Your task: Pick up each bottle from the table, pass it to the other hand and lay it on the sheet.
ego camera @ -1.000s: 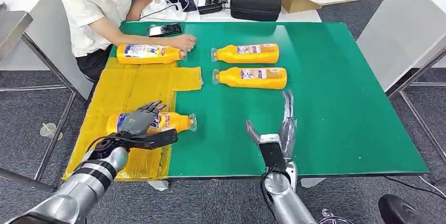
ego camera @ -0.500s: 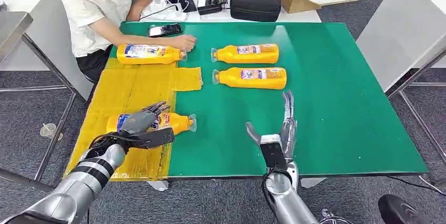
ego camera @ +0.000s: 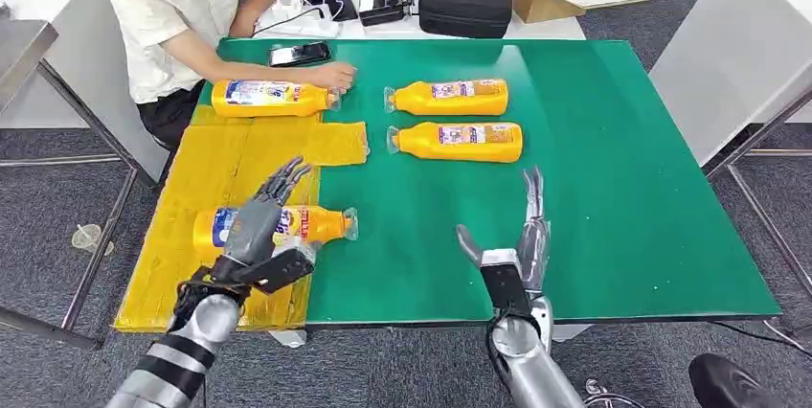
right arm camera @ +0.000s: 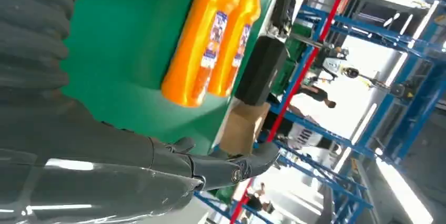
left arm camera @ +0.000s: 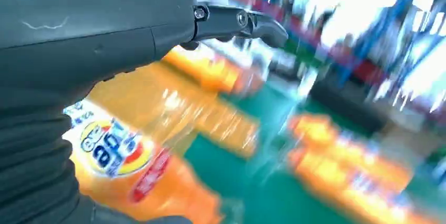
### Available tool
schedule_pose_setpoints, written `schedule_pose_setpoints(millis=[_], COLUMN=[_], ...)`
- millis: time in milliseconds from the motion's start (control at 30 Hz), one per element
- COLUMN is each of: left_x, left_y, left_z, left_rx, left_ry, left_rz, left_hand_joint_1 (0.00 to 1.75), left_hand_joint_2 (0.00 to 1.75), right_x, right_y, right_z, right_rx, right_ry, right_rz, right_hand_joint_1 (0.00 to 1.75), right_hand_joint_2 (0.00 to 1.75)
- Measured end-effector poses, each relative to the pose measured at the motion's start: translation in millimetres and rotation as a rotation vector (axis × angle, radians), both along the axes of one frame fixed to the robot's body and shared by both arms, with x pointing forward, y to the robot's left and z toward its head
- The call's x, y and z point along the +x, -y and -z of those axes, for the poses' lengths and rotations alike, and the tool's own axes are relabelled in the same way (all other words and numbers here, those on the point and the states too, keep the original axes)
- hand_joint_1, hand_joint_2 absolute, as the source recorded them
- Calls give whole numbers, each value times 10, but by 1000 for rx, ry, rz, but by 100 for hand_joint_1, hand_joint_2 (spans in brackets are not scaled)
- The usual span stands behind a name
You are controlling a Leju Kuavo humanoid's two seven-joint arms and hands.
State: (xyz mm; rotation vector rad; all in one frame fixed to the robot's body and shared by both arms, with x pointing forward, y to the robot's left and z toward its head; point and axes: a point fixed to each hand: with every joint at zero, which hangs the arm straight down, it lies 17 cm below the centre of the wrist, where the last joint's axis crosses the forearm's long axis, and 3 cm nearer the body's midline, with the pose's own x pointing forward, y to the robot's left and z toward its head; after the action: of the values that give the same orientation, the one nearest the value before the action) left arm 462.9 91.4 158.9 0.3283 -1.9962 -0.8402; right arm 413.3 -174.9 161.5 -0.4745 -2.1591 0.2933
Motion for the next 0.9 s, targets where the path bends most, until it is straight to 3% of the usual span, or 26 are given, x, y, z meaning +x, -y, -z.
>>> schedule_pose_setpoints(millis=[167, 300, 433, 500, 667, 900], left_x=[-282, -373, -412, -417, -347, -323], left_y=[2, 24, 49, 64, 119, 220], left_z=[-247, -360, -415, -417, -356, -264], left_rx=[-135, -156, -174, -221, -571, -617], left_ry=[62, 92, 99, 69, -164, -208], left_rz=[-44, -43, -40, -27, 17, 10], left_hand_joint_1=[0, 0, 0, 0, 0, 0], left_hand_joint_2=[175, 175, 175, 175, 175, 175], right_x=[18, 264, 472, 559, 905, 1169], right_y=[98, 284, 535, 626, 914, 1194], right_z=[67, 293, 395, 452, 715, 829], right_rx=[-123, -399, -509, -549, -715, -788], right_ry=[9, -34, -64, -94, -226, -328], right_rz=[2, 29, 66, 82, 98, 97], right_hand_joint_1=[0, 0, 0, 0, 0, 0], right_hand_joint_2=[175, 175, 175, 175, 175, 175])
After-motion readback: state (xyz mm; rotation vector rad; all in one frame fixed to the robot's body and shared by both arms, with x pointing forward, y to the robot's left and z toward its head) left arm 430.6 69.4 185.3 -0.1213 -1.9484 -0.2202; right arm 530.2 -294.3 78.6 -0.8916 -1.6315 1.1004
